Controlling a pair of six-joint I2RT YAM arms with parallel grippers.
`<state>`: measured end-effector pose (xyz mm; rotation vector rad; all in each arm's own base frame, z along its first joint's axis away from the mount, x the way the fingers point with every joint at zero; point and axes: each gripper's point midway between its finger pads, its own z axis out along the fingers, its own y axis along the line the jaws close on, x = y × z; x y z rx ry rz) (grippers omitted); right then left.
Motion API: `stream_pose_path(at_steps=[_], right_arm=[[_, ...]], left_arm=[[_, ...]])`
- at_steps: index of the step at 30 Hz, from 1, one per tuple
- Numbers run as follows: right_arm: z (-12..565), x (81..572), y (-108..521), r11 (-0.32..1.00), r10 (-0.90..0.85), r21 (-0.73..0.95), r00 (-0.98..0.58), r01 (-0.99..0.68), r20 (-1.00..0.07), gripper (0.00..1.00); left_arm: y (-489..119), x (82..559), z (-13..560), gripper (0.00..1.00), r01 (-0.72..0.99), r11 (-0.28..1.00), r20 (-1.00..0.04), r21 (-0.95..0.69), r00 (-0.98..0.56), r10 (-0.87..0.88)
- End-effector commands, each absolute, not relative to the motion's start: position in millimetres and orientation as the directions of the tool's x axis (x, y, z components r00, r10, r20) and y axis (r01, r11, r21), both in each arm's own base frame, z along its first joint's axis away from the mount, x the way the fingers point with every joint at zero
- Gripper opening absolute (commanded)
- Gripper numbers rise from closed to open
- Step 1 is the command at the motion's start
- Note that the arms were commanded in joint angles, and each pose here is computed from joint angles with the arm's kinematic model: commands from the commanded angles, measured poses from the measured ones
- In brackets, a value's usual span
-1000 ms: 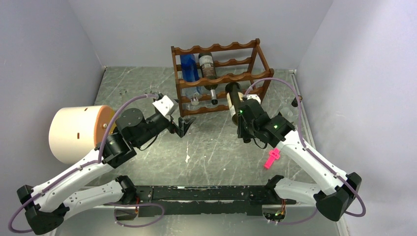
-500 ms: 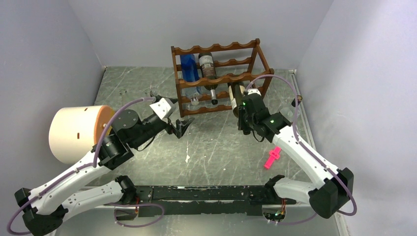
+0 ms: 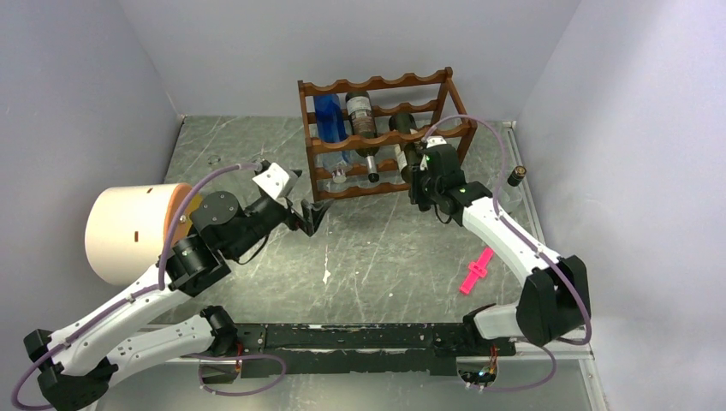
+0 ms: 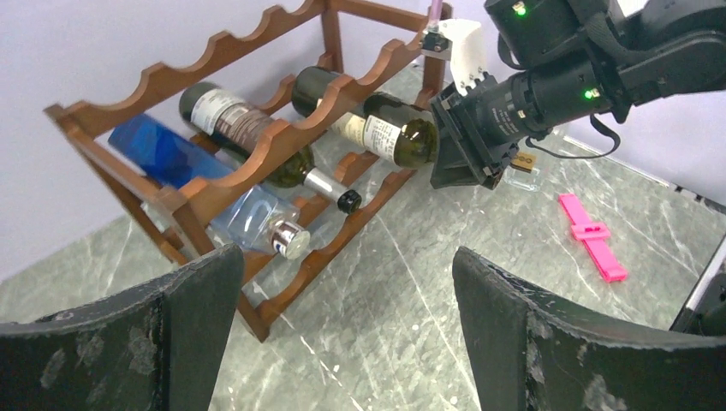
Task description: Put the wine bottle on the wine rack
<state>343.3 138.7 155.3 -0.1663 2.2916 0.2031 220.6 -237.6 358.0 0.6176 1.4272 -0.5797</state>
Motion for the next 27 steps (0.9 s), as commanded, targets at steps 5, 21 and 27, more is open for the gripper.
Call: stream_pose_path(at_steps=[5,21,27], right_arm=[[224,408,158,0.955,-0.038,0.093,-0.428,-0.281,-0.903,0.00],[214,450,157,0.977,-0.071,0.026,-0.436,-0.213,-0.897,0.00],[206,459,151,0.983,-0.093,-0.010,-0.451,-0.182,-0.888,0.00]], left_arm=[[-226,223,368,0.95,0.639,0.768,-0.999,-0.040,-0.040,-0.019],[-230,223,357,0.95,0.657,0.754,-0.998,0.001,-0.046,0.040],[-230,223,354,0.95,0.657,0.754,-0.998,-0.003,-0.053,0.043]])
